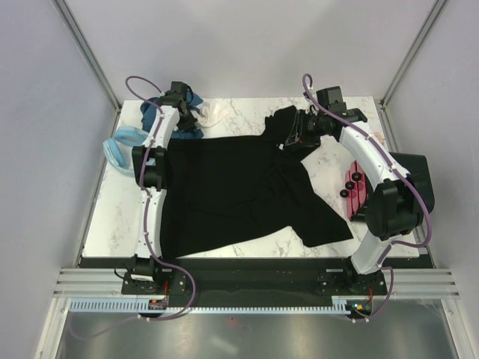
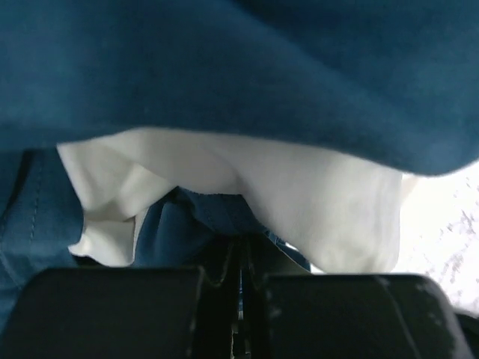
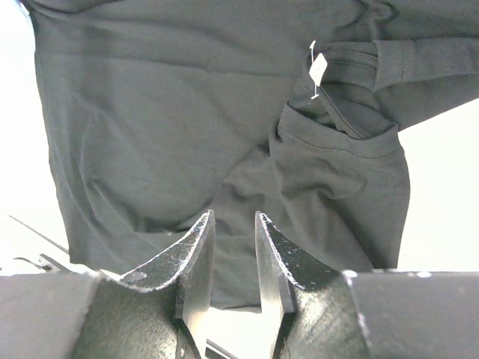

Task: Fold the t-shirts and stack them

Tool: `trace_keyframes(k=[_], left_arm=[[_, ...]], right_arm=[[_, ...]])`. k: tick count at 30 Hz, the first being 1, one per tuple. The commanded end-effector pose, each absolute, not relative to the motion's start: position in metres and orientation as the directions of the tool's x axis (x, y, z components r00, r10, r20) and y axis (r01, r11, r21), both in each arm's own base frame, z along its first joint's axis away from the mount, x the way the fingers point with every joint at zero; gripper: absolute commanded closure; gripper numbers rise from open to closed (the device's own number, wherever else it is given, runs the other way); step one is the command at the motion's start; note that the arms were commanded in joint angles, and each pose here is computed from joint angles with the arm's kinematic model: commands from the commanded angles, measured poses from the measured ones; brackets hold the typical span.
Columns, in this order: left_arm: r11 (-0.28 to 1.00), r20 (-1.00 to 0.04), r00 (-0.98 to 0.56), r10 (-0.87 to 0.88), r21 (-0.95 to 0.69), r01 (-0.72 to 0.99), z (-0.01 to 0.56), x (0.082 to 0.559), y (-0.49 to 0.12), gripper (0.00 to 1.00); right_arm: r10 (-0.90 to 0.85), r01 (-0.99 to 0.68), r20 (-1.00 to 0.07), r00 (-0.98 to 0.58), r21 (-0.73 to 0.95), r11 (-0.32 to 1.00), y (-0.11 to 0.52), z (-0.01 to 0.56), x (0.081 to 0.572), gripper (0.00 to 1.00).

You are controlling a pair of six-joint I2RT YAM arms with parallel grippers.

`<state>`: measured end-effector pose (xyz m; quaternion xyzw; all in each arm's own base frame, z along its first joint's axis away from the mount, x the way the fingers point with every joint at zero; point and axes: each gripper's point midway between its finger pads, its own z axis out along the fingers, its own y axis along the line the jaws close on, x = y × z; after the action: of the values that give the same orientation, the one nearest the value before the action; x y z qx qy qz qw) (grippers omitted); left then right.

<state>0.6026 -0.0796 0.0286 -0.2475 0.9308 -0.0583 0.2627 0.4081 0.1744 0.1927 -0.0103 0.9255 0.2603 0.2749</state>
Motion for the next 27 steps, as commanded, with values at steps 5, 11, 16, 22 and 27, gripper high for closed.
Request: trace_keyframes(k=[5, 11, 16, 22, 27], left_arm=[[0.834, -0.467, -0.716, -0.519, -0.091, -0.545, 0.027, 0.585, 0.002, 0.98], [0.791, -0.482, -0.669, -0.566, -0.089, -0.605, 0.034, 0.585, 0.046, 0.98], [0.759, -0.505, -0.626, -0.594, -0.093, -0.645, 0.047, 0.583, 0.078, 0.98], [0.730, -0.522, -0.599, -0.607, -0.070, -0.680, 0.055, 0.577, 0.110, 0.98], [0.715, -0.530, -0.585, -0.614, -0.060, -0.697, 0.058, 0.573, 0.126, 0.98]], right_arm=[[0.150, -0.200, -0.552, -0.820, 0.521, 0.830, 0.179, 0.220, 0.412, 0.65], [0.153, -0.201, -0.550, -0.821, 0.530, 0.824, 0.181, 0.221, 0.414, 0.65], [0.155, -0.193, -0.542, -0.826, 0.530, 0.825, 0.180, 0.217, 0.415, 0.65], [0.159, -0.189, -0.536, -0.829, 0.536, 0.823, 0.180, 0.215, 0.416, 0.65], [0.153, -0.178, -0.527, -0.836, 0.524, 0.833, 0.179, 0.207, 0.417, 0.65]])
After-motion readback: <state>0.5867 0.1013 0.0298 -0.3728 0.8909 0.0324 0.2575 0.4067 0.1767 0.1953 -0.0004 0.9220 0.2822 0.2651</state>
